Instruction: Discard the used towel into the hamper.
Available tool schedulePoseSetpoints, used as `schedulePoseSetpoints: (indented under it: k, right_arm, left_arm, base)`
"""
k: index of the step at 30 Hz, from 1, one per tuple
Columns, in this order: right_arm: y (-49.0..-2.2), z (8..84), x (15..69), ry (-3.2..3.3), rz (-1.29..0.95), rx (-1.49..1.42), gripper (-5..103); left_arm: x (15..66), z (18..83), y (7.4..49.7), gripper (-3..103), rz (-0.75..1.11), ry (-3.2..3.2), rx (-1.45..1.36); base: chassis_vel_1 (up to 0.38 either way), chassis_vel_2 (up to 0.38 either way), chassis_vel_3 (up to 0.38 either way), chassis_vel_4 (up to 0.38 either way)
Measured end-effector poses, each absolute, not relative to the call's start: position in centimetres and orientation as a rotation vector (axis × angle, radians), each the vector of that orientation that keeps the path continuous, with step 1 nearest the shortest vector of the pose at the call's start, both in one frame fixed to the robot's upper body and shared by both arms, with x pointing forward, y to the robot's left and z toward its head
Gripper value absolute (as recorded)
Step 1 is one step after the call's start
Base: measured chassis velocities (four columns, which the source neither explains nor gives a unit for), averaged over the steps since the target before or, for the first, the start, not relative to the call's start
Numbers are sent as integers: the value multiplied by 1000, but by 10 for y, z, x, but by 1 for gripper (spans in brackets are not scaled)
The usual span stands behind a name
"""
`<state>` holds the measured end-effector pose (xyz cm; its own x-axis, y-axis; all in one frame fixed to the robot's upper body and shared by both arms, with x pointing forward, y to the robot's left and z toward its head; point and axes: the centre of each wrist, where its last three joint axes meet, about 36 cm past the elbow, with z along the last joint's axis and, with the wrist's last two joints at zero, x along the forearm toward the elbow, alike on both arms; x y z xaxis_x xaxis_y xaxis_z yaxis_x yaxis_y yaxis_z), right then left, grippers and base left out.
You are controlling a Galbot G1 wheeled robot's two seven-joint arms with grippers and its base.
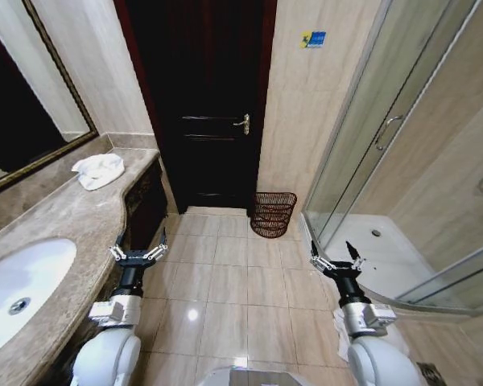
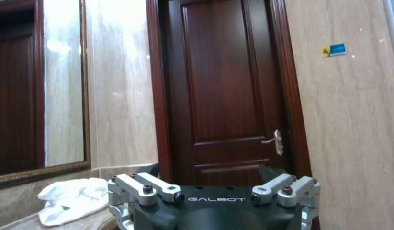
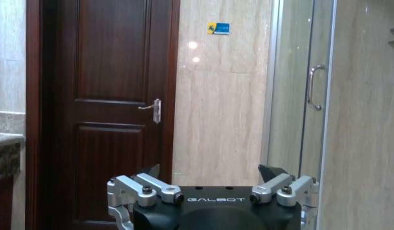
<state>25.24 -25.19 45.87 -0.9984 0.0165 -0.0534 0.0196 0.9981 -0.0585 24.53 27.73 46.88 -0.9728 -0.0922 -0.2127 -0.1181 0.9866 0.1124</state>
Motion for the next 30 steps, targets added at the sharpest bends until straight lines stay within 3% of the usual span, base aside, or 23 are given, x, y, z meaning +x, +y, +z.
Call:
schedulePoseSetpoints:
  k: [30]
  right_arm:
    - [-247,463,249,3075,-49,42,100]
  left_arm:
    - [246,464,278,100,164,2930,-162]
  base:
    - [-38,37,40,-39]
